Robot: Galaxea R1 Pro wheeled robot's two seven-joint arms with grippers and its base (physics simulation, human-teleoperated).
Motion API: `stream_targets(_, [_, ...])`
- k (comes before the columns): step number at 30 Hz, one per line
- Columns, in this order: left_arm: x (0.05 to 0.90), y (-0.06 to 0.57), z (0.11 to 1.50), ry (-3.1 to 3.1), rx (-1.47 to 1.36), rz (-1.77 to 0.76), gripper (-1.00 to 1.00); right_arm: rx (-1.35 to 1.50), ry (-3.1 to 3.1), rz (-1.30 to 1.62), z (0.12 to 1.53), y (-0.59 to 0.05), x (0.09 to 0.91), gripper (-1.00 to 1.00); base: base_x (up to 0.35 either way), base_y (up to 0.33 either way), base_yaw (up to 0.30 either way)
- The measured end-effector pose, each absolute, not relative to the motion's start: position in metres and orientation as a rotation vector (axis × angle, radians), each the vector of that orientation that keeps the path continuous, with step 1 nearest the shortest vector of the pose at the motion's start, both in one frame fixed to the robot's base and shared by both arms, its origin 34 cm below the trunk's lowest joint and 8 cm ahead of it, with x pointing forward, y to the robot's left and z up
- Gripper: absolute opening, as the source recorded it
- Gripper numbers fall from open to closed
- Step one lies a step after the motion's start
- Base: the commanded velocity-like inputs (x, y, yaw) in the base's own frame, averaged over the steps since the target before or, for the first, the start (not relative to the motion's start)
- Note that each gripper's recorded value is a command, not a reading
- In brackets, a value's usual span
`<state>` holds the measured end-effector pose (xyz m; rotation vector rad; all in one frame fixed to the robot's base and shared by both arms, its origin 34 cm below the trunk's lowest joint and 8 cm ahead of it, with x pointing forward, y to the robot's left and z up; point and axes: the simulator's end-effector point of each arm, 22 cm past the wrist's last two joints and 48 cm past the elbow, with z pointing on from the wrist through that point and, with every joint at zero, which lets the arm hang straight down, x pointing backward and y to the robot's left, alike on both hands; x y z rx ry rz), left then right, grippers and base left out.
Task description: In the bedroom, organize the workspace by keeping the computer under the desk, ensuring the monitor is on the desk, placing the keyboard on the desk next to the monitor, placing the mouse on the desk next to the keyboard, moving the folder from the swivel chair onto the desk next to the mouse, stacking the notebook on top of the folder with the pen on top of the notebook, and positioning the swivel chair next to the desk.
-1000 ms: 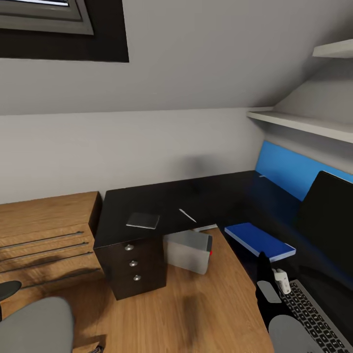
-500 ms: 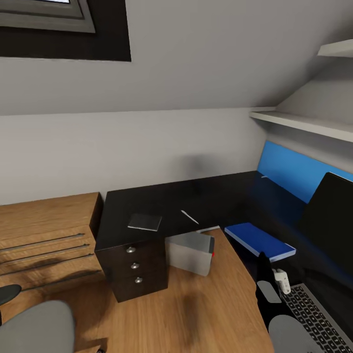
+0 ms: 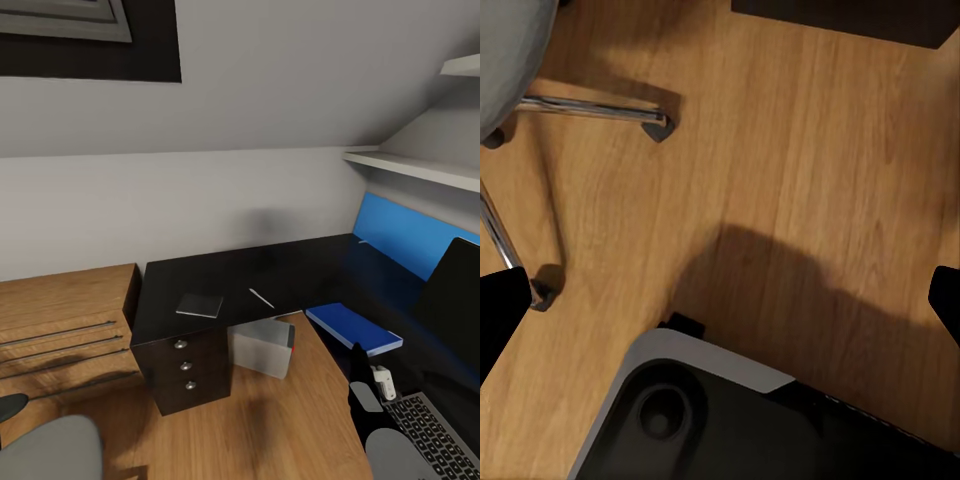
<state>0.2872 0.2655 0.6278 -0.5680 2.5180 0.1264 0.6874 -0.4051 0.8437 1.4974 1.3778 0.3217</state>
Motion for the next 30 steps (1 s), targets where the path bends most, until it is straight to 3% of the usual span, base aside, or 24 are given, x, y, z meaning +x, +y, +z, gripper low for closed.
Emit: stream_targets(30, [0.281,0.266,0.625,2.535,-0.569,0.132,1.00,1.513,1.383,0.294,0.833,-0.406,0.683,-1.00,0.000,0.000,-0.037])
